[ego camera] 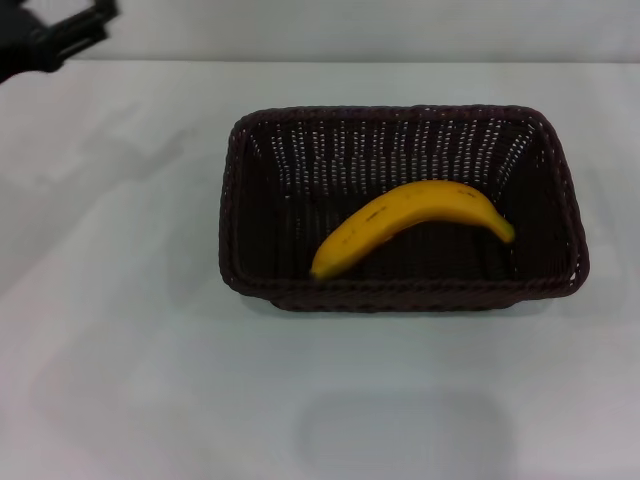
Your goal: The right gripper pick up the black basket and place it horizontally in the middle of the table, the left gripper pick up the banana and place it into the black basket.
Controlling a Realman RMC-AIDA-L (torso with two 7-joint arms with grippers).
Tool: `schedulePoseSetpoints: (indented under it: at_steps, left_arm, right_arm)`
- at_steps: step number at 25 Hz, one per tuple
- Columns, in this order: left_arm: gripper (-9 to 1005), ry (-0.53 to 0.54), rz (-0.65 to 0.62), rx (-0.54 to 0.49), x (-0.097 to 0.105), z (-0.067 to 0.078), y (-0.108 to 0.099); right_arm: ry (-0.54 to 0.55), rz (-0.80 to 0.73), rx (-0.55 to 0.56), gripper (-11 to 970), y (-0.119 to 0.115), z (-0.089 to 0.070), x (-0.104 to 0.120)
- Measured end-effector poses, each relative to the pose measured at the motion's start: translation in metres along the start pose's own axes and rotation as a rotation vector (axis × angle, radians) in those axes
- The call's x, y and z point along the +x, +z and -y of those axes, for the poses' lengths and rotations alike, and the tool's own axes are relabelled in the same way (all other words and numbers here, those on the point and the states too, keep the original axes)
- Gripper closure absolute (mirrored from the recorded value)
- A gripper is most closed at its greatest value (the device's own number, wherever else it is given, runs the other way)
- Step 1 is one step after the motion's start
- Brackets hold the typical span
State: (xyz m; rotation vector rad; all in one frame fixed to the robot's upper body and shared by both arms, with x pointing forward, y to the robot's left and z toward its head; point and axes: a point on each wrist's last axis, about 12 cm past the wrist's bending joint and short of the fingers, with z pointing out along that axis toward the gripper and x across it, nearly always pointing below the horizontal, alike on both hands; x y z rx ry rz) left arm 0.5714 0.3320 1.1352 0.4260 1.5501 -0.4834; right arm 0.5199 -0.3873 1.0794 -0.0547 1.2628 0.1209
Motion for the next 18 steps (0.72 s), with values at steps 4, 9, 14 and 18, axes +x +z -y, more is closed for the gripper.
schedulePoseSetpoints:
  at_steps: [4, 9, 14, 18]
  left_arm:
    - [98, -0.011, 0.145, -0.15, 0.03, -0.003, -0.032]
    - [98, 0.006, 0.299, -0.321, 0.057, 0.003, -0.059]
    - [98, 0.048, 0.327, -0.423, 0.069, 0.007, -0.074]
    - [98, 0.03, 0.329, -0.47, 0.074, 0.007, -0.076]
  right_arm:
    - [0.038, -0.021, -0.004, 102, -0.008, -0.004, 0.005]
    - [0.065, -0.03, -0.014, 102, -0.022, -0.011, 0.011]
    - [0.025, -0.071, -0.03, 102, -0.035, -0.018, 0.019]
    - [0.002, -0.083, -0.025, 102, -0.04, -0.021, 0.023]
